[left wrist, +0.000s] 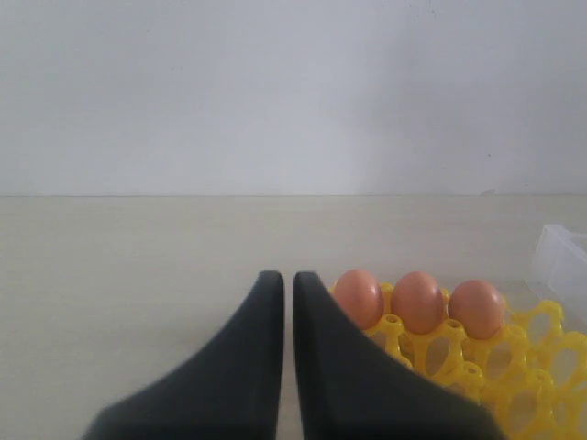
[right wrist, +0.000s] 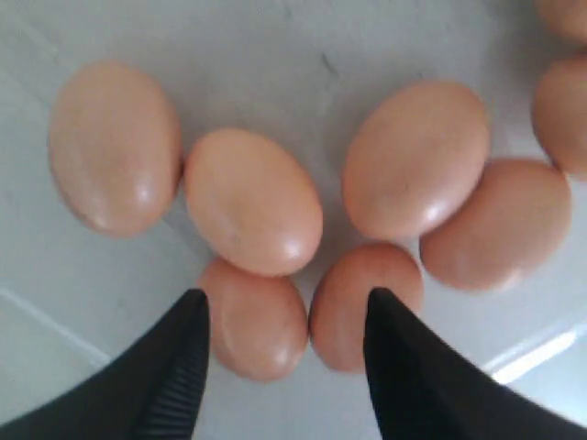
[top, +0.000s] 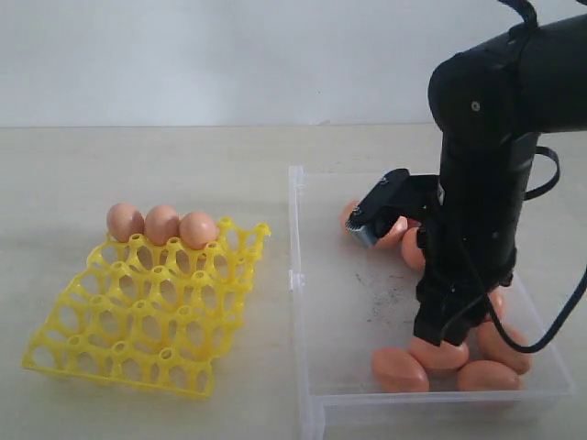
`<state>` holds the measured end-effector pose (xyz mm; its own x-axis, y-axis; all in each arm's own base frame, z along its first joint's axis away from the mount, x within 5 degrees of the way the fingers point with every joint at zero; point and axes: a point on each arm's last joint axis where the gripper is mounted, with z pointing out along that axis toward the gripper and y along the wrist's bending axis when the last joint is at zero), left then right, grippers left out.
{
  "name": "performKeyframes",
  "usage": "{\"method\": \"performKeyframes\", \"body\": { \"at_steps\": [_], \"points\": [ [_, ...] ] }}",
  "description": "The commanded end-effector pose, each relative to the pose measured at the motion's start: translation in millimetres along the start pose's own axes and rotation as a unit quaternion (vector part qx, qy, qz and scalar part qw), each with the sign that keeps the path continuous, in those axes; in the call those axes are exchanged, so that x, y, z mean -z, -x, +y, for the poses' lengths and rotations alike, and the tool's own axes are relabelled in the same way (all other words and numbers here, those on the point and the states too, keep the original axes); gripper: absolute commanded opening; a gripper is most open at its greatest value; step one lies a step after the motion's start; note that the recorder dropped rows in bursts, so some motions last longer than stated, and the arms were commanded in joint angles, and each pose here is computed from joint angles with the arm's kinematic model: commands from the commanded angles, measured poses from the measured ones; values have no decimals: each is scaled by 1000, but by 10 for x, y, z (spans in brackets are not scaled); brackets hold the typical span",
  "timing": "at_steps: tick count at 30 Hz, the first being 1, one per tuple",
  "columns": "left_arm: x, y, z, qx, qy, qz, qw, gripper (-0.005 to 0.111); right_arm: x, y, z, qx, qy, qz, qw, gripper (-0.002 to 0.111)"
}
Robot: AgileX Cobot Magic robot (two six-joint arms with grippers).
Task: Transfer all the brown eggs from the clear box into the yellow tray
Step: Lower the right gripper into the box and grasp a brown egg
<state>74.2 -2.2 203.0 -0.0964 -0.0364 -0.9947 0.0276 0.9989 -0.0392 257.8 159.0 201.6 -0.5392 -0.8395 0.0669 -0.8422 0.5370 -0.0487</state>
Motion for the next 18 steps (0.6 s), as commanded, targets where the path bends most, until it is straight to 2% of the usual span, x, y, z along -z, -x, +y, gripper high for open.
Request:
{"method": "performKeyframes", "body": {
  "at_steps": [1, 6, 14, 16, 18],
  "points": [
    [-3, -7, -1, 0, -1, -1, 1000, 4, 42, 129, -36, 125, -16, -73, 989, 46],
    [-3, -8, -1, 0, -1, 0, 1000, 4, -22, 131, -6, 202, 5, -58, 978, 46],
    [-3, -8, -1, 0, -1, 0, 1000, 4, -136, 61, 47, 219, 58, 4, 974, 46],
    [-3, -8, -1, 0, -1, 0, 1000, 4, -159, 74, 42, 219, 58, 3, 974, 51],
    [-3, -8, -1, 0, -1, 0, 1000, 4, -179, 109, 32, 216, 51, -9, 975, 62]
  ]
}}
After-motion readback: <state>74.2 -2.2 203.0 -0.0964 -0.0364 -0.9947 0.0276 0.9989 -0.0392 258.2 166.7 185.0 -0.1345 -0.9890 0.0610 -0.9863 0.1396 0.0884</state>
